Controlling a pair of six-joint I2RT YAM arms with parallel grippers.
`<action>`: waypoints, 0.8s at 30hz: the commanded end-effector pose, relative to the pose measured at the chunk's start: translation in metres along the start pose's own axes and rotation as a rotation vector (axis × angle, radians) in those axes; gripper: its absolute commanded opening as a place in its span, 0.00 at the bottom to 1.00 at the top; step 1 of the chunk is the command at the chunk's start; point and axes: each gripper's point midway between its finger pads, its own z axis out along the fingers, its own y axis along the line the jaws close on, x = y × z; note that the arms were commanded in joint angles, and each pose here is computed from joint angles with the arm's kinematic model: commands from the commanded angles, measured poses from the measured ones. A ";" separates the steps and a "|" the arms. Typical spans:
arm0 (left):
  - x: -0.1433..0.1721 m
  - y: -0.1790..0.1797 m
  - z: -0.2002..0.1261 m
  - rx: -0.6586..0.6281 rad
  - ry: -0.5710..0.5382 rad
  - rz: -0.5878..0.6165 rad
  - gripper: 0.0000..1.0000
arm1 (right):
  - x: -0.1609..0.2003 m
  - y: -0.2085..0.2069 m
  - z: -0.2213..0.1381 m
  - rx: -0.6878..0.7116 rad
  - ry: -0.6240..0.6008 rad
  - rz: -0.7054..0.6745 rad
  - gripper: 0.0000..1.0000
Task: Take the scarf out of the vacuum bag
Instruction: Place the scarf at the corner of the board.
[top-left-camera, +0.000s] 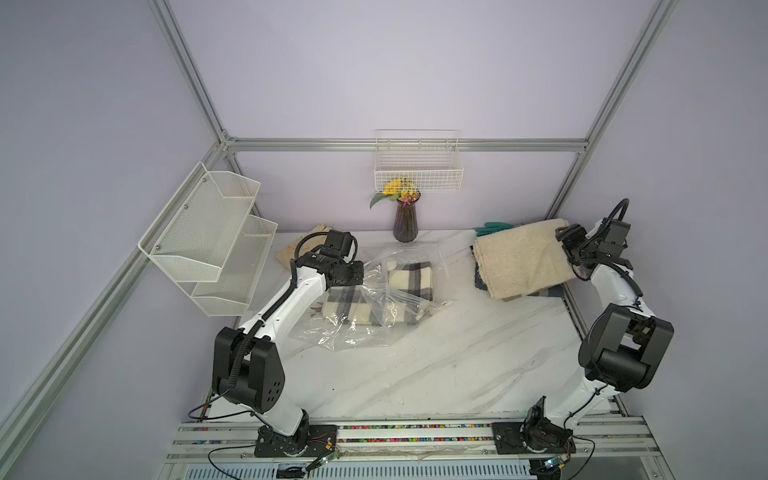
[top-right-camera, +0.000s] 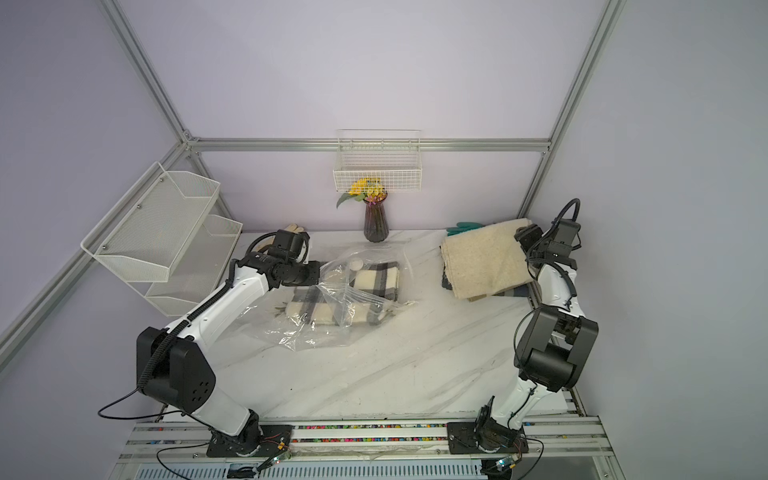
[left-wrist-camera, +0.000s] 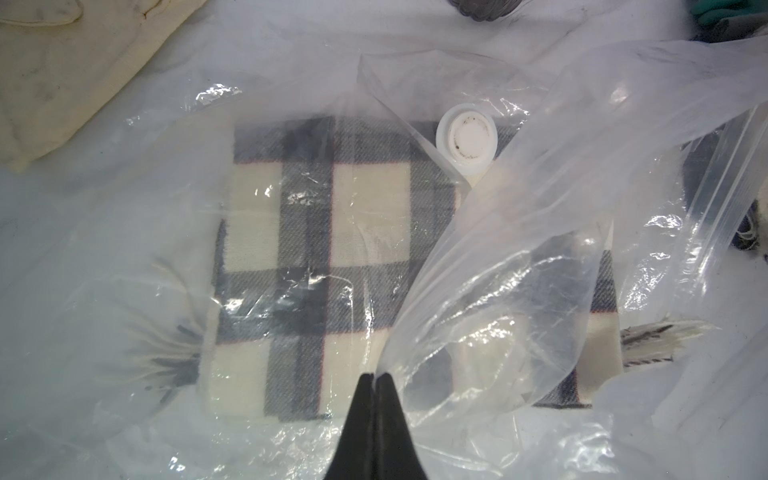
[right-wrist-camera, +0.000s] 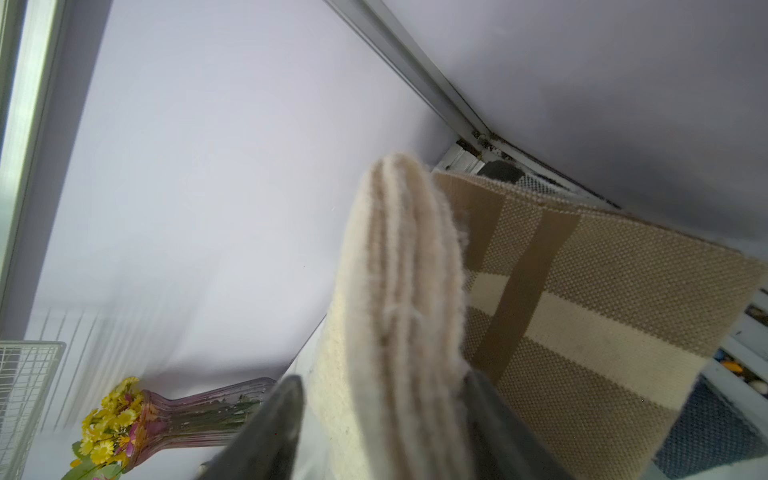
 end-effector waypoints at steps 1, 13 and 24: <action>-0.010 0.002 -0.018 0.012 -0.051 -0.011 0.00 | -0.027 0.023 -0.021 -0.047 -0.099 -0.037 0.97; -0.011 -0.005 -0.027 0.053 -0.072 0.002 0.00 | -0.014 0.023 -0.028 -0.075 -0.083 -0.019 0.97; -0.021 -0.032 -0.053 0.218 -0.188 0.052 0.00 | 0.097 0.076 -0.050 -0.162 0.047 -0.101 0.97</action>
